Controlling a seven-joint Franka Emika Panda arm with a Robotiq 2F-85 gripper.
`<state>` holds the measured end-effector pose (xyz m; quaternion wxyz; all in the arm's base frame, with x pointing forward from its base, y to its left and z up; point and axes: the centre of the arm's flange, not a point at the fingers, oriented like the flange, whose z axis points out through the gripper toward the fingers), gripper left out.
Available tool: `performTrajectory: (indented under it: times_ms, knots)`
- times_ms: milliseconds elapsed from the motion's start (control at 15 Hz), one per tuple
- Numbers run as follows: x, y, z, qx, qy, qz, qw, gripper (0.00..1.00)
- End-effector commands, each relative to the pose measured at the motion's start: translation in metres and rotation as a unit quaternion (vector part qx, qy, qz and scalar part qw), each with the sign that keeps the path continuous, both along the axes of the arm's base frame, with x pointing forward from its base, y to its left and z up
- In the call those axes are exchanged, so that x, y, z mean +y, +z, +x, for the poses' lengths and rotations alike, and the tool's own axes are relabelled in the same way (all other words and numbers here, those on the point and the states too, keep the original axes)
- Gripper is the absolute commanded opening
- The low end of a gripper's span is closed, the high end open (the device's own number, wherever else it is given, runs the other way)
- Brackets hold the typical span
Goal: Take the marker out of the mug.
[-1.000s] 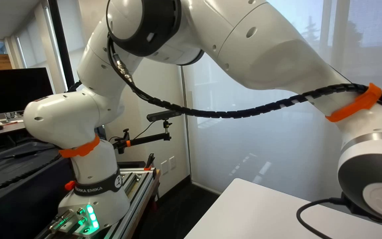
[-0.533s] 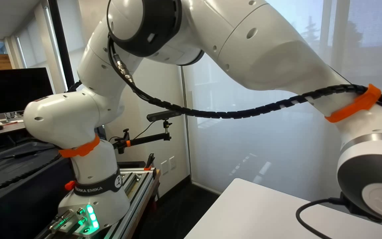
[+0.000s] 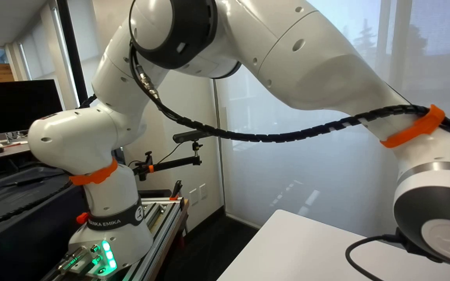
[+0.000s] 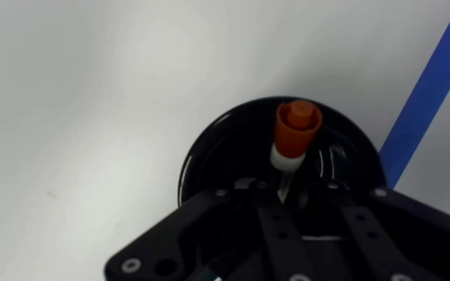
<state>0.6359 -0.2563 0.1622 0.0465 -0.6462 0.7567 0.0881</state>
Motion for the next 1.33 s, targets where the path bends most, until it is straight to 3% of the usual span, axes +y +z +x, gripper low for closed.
performTrajectory:
  times_ms: [0, 400, 667, 933, 1133, 1267]
  knots:
    - [0.014, 0.008, -0.002, -0.008, 0.012, -0.002, 0.9999, 0.05]
    - [0.036, 0.087, 0.006, -0.081, 0.03, -0.022, 0.996, 0.05]
    - [0.052, 0.122, 0.0, -0.104, 0.057, -0.026, 0.9926, 0.05]
    - [0.079, 0.104, -0.018, -0.099, 0.123, -0.011, 0.9873, 0.05]
    - [0.107, 0.075, -0.034, -0.095, 0.202, 0.005, 0.9747, 0.05]
    - [0.123, 0.053, -0.047, -0.091, 0.262, 0.016, 0.9606, 0.05]
